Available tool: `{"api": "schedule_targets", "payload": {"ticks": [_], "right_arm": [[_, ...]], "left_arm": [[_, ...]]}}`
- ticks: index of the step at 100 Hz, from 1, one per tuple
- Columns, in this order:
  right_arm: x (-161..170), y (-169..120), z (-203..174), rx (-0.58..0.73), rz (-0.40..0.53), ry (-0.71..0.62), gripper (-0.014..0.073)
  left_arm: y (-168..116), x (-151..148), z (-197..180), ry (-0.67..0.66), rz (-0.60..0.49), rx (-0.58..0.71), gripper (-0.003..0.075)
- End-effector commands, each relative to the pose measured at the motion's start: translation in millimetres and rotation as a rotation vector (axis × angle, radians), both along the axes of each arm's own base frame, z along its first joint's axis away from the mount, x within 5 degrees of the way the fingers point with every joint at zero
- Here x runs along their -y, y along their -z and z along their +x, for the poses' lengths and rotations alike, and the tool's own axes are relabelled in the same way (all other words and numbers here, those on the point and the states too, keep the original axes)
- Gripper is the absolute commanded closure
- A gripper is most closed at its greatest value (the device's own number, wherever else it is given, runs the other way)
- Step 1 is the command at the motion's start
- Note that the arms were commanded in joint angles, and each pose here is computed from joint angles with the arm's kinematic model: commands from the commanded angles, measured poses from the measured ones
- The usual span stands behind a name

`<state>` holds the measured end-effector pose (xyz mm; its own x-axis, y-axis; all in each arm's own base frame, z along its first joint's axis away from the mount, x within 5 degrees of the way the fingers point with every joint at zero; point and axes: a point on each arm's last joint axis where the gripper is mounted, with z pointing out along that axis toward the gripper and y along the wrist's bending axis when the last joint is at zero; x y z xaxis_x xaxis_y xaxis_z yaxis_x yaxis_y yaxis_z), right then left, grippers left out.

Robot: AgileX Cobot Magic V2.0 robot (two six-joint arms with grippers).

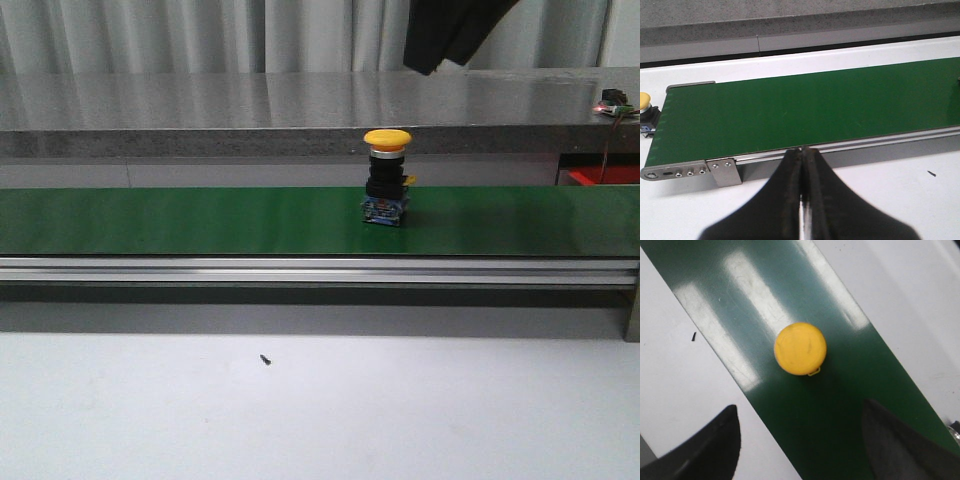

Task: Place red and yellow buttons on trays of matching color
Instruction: 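Lower the right gripper onto the yellow button on the belt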

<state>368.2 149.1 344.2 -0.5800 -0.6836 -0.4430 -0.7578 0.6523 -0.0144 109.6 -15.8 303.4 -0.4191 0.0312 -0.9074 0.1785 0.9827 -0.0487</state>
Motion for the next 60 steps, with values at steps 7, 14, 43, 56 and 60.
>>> {"api": "schedule_targets", "payload": {"ticks": [7, 14, 43, 56, 60], "right_arm": [[-1.6, -3.3, 1.9, 0.010, 0.012, -0.016, 0.0077], [-3.2, 5.7, 7.8, 0.000, 0.005, -0.013, 0.0077], [-9.1, 34.1, 25.9, -0.022, -0.003, -0.001, 0.0077], [-10.3, 41.6, 29.3, -0.038, -0.005, 0.007, 0.0129], [-10.4, 43.1, 29.5, -0.048, -0.005, 0.013, 0.0182]], "left_arm": [[-14.0, 0.0, 2.3, -0.013, -0.023, 0.082, 0.0740], [-14.0, 0.0, 2.3, -0.013, -0.023, 0.082, 0.0740], [-14.0, 0.0, 2.3, -0.013, -0.023, 0.082, 0.0740], [-14.0, 0.0, 2.3, -0.013, -0.023, 0.082, 0.0740], [-14.0, 0.0, 2.3, -0.013, -0.023, 0.082, 0.0740]]}}
